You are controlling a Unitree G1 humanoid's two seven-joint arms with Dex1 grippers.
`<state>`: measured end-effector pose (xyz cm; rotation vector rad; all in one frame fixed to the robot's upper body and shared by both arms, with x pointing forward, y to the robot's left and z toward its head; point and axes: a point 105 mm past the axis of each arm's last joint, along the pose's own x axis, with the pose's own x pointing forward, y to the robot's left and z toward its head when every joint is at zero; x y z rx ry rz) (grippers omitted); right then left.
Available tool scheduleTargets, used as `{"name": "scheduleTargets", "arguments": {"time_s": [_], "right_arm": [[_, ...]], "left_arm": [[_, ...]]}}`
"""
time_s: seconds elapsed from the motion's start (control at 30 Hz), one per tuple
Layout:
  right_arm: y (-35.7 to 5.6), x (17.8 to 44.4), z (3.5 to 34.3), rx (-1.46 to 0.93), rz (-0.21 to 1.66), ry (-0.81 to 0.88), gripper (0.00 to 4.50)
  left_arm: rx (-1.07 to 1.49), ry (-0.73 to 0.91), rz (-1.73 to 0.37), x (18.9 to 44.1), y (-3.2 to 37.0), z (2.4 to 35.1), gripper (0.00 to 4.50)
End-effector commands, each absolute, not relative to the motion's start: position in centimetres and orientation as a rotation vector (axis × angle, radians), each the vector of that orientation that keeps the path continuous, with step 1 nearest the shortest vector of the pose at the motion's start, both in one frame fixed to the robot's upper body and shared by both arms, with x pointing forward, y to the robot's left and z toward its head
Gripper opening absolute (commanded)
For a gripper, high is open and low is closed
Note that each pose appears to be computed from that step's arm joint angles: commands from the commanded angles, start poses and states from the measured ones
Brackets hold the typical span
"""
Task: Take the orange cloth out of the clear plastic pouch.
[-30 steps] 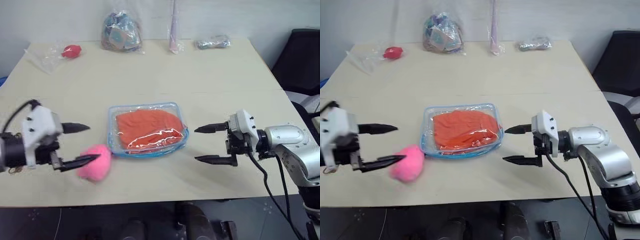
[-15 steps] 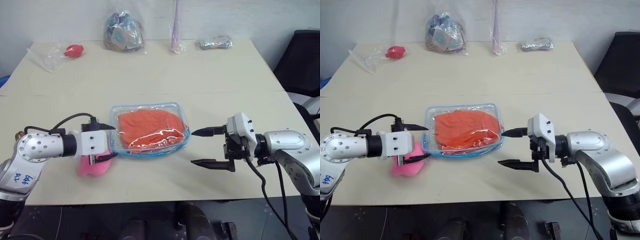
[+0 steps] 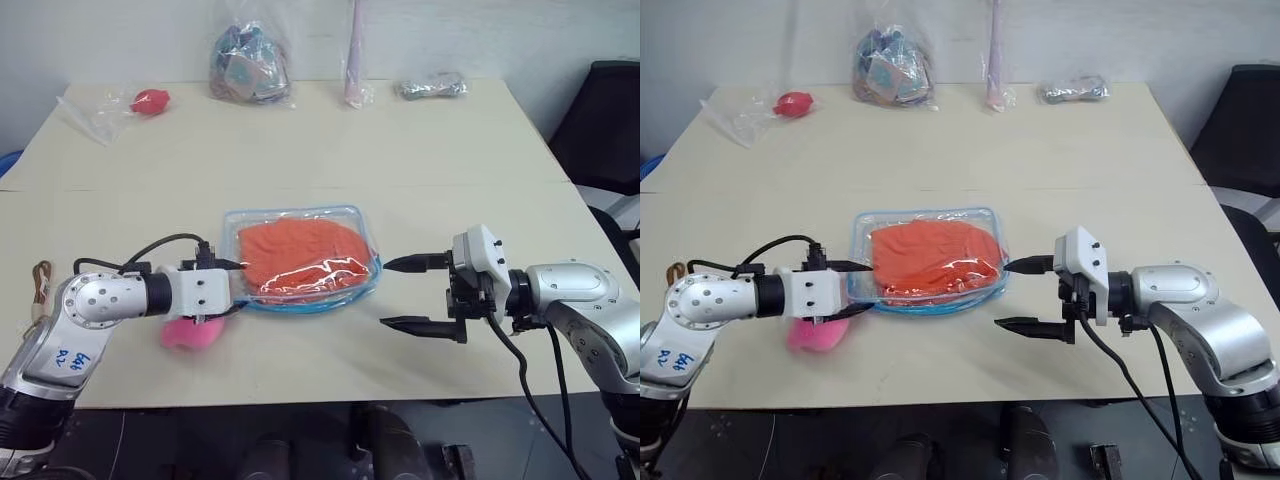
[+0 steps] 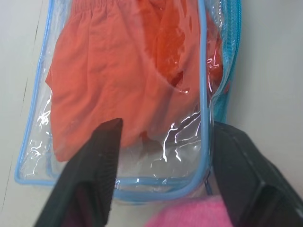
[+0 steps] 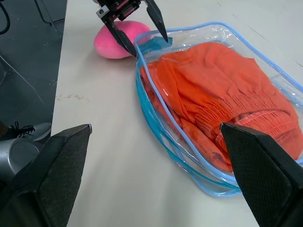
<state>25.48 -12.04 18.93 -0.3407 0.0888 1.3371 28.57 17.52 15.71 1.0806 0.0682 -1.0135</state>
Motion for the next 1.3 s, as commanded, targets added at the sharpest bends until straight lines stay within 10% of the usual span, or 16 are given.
{"name": "scheduleTargets", "arguments": {"time_s": [0.03,0.2,0.33,0.7,1.0,1.3], "right_arm": [[-11.8,24.9,19.5,-0.371,1.347,0.037,4.5],[-11.9,24.8,19.4,-0.362,1.337,0.03,4.5],[-11.3,25.2,19.2,-0.356,1.296,0.003,3.92],[-8.4,27.3,16.3,-0.6,1.204,-0.092,0.04],[-7.2,29.6,14.8,-0.789,1.097,-0.158,0.04],[-7.6,30.1,13.5,-0.938,1.059,-0.193,2.72]], "left_arm": [[1.09,-0.007,-1.003,28.4,16.8,17.1,1.72],[0.873,-0.029,-0.991,28.0,16.2,18.5,0.05],[0.629,-0.051,-1.009,27.3,15.1,20.3,0.0],[0.498,-0.032,-0.981,27.5,13.5,20.4,0.0],[0.491,-0.027,-0.981,27.7,13.0,20.2,0.0],[0.503,-0.011,-0.999,27.3,12.8,19.8,0.0]]}}
